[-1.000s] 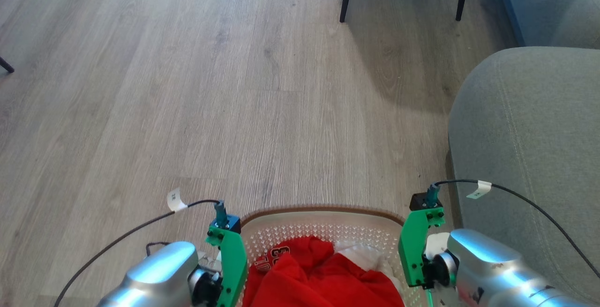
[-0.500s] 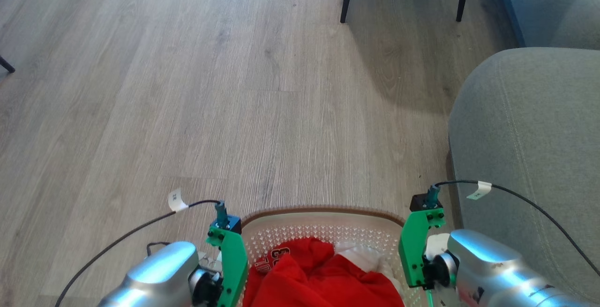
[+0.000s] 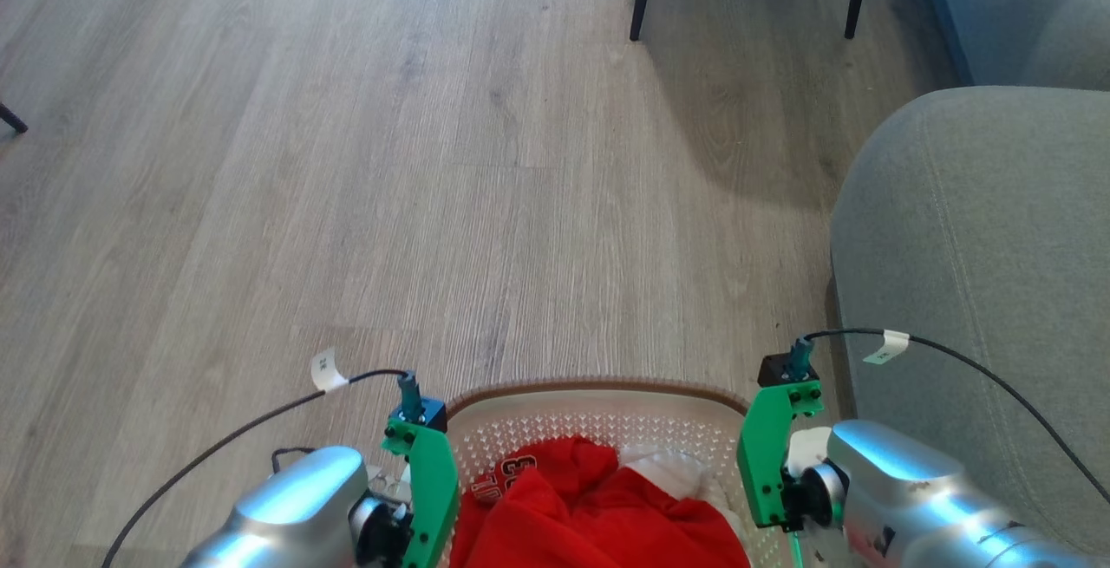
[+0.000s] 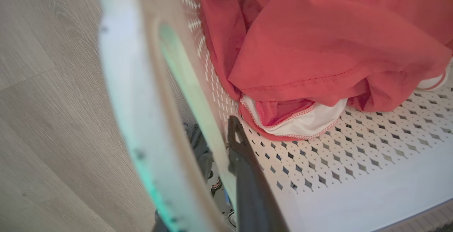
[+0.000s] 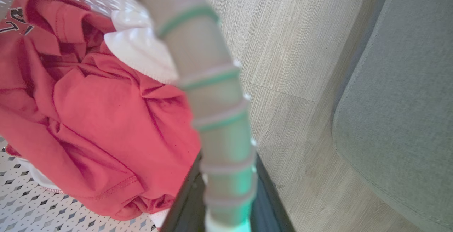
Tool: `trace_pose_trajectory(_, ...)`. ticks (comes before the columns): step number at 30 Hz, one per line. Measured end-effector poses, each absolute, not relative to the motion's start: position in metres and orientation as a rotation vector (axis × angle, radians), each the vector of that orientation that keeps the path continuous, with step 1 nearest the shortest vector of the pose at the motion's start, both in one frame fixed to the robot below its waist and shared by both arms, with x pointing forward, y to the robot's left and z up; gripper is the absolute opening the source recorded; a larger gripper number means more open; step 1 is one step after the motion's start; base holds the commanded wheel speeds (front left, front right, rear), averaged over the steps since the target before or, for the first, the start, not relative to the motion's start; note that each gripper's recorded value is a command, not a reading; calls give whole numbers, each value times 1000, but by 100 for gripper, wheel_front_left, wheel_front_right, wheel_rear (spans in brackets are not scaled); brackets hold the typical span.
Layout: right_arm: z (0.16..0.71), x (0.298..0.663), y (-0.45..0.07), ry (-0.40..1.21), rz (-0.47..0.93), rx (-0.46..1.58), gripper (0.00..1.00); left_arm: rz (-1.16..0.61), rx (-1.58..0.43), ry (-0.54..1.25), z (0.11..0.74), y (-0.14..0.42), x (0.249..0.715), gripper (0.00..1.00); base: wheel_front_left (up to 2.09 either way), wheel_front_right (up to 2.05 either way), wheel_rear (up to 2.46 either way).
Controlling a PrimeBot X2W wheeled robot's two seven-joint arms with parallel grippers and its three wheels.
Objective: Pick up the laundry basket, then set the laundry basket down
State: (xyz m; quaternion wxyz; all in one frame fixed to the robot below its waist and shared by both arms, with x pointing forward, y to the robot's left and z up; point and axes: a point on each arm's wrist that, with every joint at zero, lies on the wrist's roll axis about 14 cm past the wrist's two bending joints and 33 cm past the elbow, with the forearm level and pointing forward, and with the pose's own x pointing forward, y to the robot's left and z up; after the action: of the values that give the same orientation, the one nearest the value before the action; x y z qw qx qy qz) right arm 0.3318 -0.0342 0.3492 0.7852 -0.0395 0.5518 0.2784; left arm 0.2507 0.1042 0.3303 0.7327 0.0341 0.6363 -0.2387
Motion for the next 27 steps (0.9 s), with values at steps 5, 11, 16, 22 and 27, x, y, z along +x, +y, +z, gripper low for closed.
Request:
trace_pose_trajectory(5,349,331,-35,1192,599,-83,0,-526,76,1399,330,104,251,0,0,0,0)
trace_pose_trajectory(11,348,330,-36,1196,596,-79,0,-528,78,1400,330,104,251,0,0,0,0)
trace_pose_trajectory(16,346,330,-37,1203,595,-79,0,-530,77,1405,329,103,251,0,0,0,0)
trace_pose_trajectory(22,340,329,-37,1223,593,-64,0,-533,70,1424,324,102,249,0,0,0,0)
trace_pose_trajectory(27,334,334,-37,1231,592,-58,0,-538,63,1430,318,101,251,0,0,0,0)
